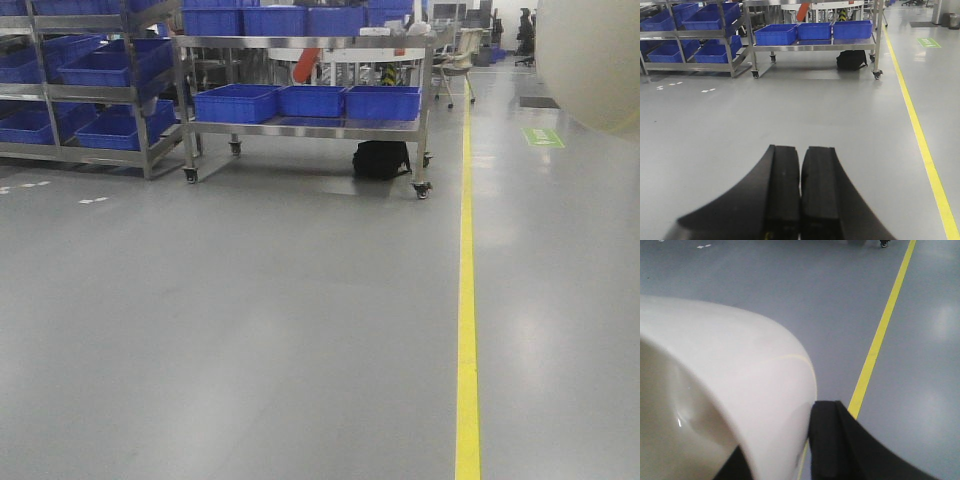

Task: Move white bin to right shelf second layer
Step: 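Drive forward along the yellow floor line carrying the white bin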

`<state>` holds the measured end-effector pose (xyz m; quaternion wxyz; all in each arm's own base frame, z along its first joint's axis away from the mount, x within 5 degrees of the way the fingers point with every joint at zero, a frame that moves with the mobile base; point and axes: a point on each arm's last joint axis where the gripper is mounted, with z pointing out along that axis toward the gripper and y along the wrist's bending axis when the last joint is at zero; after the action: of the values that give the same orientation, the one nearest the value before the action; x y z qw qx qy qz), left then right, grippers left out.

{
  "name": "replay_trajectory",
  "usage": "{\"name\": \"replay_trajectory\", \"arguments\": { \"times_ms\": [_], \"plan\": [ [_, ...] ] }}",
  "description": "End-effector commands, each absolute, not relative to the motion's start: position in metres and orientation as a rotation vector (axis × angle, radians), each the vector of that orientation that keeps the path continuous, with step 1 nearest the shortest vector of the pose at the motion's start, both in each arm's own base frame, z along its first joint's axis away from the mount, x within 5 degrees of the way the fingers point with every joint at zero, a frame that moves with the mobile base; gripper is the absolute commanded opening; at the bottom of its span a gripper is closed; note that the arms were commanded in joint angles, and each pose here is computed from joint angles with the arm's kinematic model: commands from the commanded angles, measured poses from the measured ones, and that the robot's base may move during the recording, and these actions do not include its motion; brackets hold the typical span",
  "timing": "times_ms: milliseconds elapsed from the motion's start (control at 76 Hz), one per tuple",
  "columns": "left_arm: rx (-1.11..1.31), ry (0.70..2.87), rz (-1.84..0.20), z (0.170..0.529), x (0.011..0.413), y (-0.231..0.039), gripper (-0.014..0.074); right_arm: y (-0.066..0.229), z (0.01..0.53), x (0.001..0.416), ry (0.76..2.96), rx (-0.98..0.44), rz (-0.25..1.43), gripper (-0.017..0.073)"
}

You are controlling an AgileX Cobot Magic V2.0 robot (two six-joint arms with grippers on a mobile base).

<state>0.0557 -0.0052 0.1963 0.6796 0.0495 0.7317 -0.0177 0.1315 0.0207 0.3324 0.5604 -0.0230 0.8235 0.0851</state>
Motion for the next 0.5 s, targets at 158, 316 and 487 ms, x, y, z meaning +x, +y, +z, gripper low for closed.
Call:
{"name": "replay_trajectory", "arguments": {
  "times_ms": [158,316,487],
  "plan": [
    [0.108,1.580,-0.047,0.1924,0.0564,-0.0055,0.0085,0.0195,0.3520,0.1332,1.809,-0.032,0.206,0.0048],
    [0.108,1.580,-0.047,0.1924,0.0564,-0.0055,0.0085,0.0195,0.3520,0.1332,1.809,-0.032,0.206,0.0048],
    [0.108,1.580,-0.047,0.1924,0.0564,-0.0055,0.0085,0.0195,0.3520,0.1332,1.809,-0.032,0.206,0.0048]
  ]
}}
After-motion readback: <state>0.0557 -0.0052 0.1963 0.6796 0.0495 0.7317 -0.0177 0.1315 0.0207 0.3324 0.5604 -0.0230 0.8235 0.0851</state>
